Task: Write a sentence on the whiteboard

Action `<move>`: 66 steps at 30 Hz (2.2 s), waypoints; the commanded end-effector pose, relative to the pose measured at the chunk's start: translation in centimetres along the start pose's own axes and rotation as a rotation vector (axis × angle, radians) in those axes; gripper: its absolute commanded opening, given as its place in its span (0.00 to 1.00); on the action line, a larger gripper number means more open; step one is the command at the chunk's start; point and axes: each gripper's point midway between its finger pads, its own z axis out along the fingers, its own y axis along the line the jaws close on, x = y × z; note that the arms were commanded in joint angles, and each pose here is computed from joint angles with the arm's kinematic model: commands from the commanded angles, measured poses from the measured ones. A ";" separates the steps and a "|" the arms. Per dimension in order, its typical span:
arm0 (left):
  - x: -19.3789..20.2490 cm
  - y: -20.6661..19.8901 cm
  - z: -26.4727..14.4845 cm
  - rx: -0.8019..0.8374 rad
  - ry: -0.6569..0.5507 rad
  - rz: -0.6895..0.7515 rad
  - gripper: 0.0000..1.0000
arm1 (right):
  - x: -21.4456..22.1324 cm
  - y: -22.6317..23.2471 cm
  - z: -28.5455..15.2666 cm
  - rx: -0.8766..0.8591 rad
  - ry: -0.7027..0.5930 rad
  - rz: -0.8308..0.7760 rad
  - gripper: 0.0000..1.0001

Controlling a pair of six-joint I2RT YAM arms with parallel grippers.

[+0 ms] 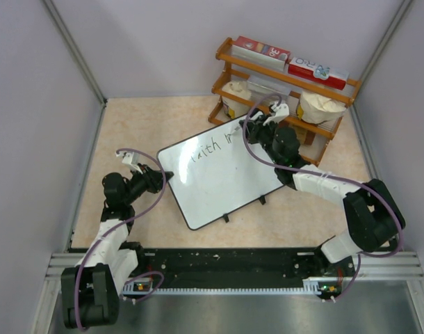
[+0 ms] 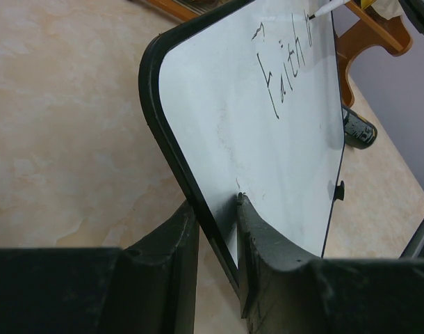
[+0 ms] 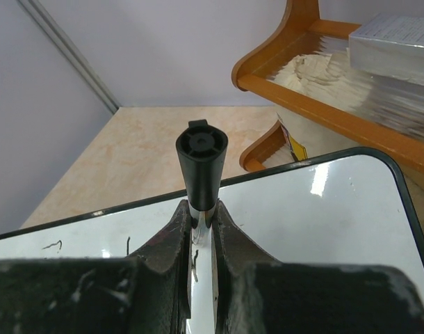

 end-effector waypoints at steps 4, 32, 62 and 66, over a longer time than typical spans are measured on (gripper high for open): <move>-0.2 1.1 0.0 -0.035 -0.023 0.095 0.00 | 0.7 -2.3 -1.2 0.064 0.012 0.005 0.00; -0.1 1.2 0.1 -0.036 -0.022 0.094 0.00 | -5.3 0.4 -5.1 -0.024 -0.138 0.064 0.00; 0.2 1.6 0.1 -0.050 -0.020 0.086 0.00 | -2.1 5.3 -12.2 -0.102 -0.025 -0.111 0.00; 0.3 1.7 0.2 -0.051 -0.016 0.082 0.00 | -1.5 6.1 -13.1 -0.132 -0.006 -0.088 0.00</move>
